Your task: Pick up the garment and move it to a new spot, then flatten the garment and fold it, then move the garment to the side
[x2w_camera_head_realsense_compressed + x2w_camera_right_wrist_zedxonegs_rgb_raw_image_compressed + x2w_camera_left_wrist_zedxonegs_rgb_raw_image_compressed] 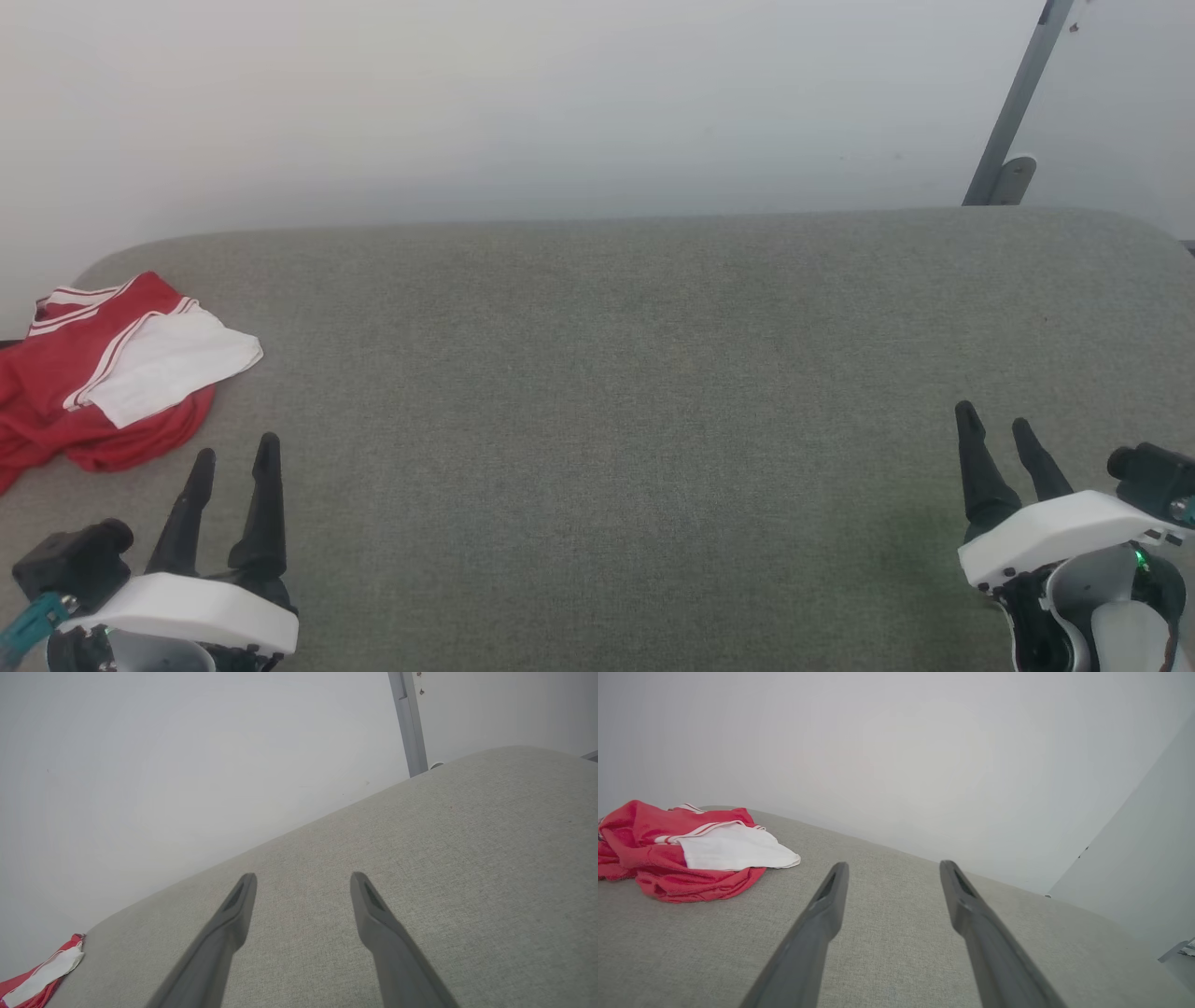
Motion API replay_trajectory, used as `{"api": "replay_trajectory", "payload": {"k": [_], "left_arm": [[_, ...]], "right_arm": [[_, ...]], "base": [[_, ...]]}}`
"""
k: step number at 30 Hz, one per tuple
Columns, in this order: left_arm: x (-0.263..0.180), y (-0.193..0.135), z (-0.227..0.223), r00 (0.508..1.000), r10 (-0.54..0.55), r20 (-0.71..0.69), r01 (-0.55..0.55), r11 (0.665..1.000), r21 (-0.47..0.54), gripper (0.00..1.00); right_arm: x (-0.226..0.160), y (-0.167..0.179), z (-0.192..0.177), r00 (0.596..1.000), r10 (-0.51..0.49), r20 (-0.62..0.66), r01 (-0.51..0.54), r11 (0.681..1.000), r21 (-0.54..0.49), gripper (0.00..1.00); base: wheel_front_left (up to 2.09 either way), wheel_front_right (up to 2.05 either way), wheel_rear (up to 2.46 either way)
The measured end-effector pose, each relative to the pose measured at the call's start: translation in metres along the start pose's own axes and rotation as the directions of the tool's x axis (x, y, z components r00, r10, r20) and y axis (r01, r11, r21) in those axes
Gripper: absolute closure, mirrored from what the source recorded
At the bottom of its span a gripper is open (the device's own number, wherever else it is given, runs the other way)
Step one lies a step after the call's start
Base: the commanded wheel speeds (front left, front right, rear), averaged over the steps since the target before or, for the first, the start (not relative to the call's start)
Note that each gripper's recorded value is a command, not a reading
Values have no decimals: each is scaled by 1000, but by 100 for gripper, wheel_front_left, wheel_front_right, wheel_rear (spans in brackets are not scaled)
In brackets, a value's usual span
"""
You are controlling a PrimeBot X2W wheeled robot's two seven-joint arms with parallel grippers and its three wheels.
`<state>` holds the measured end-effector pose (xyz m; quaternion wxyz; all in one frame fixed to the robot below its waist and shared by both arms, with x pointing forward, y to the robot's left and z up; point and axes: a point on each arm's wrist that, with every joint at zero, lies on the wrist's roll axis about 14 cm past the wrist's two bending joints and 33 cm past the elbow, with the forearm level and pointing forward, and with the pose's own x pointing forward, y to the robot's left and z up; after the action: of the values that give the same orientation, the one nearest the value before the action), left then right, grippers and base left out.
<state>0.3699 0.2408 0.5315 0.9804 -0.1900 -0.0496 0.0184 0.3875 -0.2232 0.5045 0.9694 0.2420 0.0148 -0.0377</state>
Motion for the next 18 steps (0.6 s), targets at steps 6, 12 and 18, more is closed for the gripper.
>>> {"api": "replay_trajectory", "payload": {"k": [6, 12, 18], "left_arm": [[0, -2, 4, 1000, -16, 15, 15, 999, 51, 0], [-1, -4, 7, 999, -33, 28, 30, 994, 107, 0], [-2, -7, 9, 998, -54, 37, 47, 986, 161, 0]], "right_arm": [[0, 0, 1, 1000, 0, 3, 0, 999, -50, 0], [0, 0, 3, 1000, 2, 8, -1, 994, -106, 0], [0, 1, 3, 1000, 4, 7, -3, 987, -161, 0]], "base": [[0, 0, 0], [0, 0, 0], [0, 0, 0]]}}
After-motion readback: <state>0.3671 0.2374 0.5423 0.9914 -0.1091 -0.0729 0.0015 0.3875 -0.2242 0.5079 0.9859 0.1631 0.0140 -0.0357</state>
